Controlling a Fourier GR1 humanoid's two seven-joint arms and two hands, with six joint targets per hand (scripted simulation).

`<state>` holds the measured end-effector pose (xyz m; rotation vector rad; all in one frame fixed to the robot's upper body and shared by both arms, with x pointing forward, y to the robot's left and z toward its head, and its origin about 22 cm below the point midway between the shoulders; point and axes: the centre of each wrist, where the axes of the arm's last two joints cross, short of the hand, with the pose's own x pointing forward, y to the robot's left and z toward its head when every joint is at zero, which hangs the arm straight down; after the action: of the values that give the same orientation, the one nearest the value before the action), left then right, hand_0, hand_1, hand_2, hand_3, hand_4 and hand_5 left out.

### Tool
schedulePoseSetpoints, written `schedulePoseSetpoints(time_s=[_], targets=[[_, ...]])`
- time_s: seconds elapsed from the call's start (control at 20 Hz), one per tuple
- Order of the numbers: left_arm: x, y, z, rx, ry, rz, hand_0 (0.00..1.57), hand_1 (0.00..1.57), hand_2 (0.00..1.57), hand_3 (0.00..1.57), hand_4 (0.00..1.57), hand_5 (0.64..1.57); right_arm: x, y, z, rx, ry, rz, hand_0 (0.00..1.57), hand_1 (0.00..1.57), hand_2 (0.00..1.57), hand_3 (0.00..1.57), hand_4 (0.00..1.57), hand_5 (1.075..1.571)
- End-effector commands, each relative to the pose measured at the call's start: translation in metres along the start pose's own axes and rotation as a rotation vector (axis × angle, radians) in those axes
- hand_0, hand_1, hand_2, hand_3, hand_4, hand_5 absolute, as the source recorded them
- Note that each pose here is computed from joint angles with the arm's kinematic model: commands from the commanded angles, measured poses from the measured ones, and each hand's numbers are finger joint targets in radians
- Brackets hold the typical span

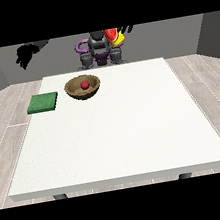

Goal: Pick the cup and pour the ball into the bowl, then pick the bowl and place it on the pad

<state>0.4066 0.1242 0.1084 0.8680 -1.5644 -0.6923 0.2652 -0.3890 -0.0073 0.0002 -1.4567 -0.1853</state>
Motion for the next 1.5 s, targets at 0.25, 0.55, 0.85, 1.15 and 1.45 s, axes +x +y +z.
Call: schedulePoseSetpoints(time_s=[0.25, 0.55, 0.85, 1.15, 1.45], targets=[[-0.072, 0.11, -0.018, -0.004, -0.012, 0.742, 0.0, 0.0, 0.0, 0.0, 1.05, 1.566, -0.043, 0.025, 0.014, -0.091, 0.052, -0.049, 0.0, 0.0, 0.0, 0.0, 0.75, 1.563], [-0.115, 0.169, -0.016, -0.058, -0.113, 0.836, 0.0, 0.0, 0.0, 0.0, 1.06, 1.558, -0.068, 0.061, 0.009, -0.133, 0.013, -0.088, 0.0, 0.0, 0.0, 0.0, 0.74, 1.565], [-0.144, 0.191, -0.001, -0.046, -0.101, 0.858, 0.0, 0.0, 0.0, 0.0, 0.99, 1.561, -0.09, 0.084, -0.001, -0.094, -0.007, -0.094, 0.0, 0.0, 0.0, 0.0, 0.69, 1.566], [-0.155, 0.213, 0.012, -0.037, -0.092, 0.842, 0.0, 0.0, 0.0, 0.0, 1.01, 1.535, -0.107, 0.09, -0.01, -0.078, -0.01, -0.098, 0.0, 0.0, 0.0, 0.0, 0.56, 1.56], [-0.165, 0.25, 0.021, 0.016, -0.155, 0.845, 0.0, 0.0, 0.0, 0.0, 1.02, 1.533, -0.096, 0.075, -0.029, -0.068, -0.076, -0.095, 0.0, 0.0, 0.0, 0.0, 0.51, 1.552]])
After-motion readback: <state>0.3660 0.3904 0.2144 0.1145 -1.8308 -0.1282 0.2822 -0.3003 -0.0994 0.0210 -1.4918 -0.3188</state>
